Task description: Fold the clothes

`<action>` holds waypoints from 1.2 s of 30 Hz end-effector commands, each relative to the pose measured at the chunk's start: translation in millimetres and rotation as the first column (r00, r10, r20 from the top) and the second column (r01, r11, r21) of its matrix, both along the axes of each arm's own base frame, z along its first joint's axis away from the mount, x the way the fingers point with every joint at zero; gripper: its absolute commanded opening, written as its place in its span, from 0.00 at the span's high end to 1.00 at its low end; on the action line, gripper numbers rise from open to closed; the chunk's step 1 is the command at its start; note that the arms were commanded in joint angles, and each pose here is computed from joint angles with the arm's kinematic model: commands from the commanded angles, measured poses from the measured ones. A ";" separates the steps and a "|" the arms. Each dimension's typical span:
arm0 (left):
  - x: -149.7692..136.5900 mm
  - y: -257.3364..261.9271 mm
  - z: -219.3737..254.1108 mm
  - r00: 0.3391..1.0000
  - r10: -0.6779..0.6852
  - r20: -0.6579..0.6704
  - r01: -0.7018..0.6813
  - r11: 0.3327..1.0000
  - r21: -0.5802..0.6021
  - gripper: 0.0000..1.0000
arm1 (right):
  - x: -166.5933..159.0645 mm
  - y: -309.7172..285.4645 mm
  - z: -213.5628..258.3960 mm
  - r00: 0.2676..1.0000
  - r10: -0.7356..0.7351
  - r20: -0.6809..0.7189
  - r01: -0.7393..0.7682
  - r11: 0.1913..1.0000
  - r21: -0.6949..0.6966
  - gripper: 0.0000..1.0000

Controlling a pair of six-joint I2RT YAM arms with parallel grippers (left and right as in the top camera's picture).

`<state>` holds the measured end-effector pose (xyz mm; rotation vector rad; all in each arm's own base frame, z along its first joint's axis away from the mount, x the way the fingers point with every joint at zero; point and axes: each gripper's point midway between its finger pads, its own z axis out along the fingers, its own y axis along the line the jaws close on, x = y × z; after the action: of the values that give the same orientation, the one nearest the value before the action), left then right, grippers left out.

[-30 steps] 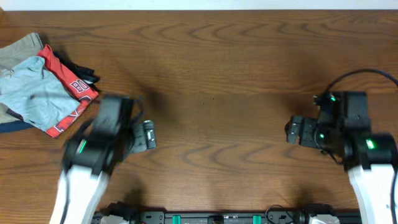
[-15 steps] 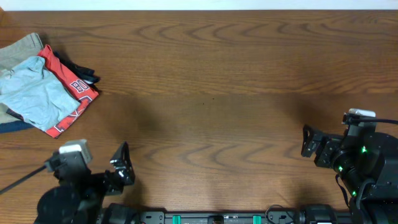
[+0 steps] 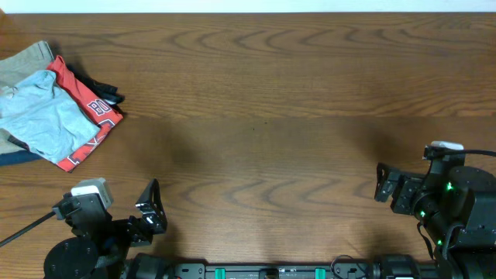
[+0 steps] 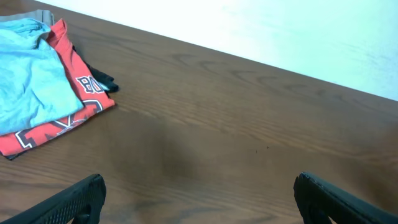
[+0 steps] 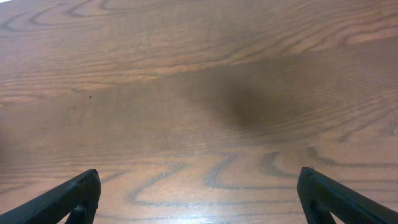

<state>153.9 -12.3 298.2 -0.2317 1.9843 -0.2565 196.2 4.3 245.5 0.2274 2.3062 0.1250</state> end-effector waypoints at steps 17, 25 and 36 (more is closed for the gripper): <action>0.4 2.6 -2.6 1.000 0.015 -0.004 -0.015 1.000 0.005 0.02 | -20.2 -8.1 15.0 0.994 -0.023 0.105 0.027 0.999 -0.037 0.01; 0.4 2.6 -2.6 1.000 0.015 -0.004 -0.015 1.000 0.005 0.02 | -23.3 -2.1 14.9 0.952 0.059 0.300 -0.032 0.995 -0.096 0.01; 0.5 2.6 -2.7 1.000 0.015 -0.005 -0.015 1.000 0.005 0.02 | 2.8 14.8 -8.3 0.819 0.117 0.562 -0.091 0.993 -0.073 0.01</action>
<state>154.0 -11.9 297.0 -0.2361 1.9873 -0.2545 197.3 11.8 246.6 0.0755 1.7361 0.1507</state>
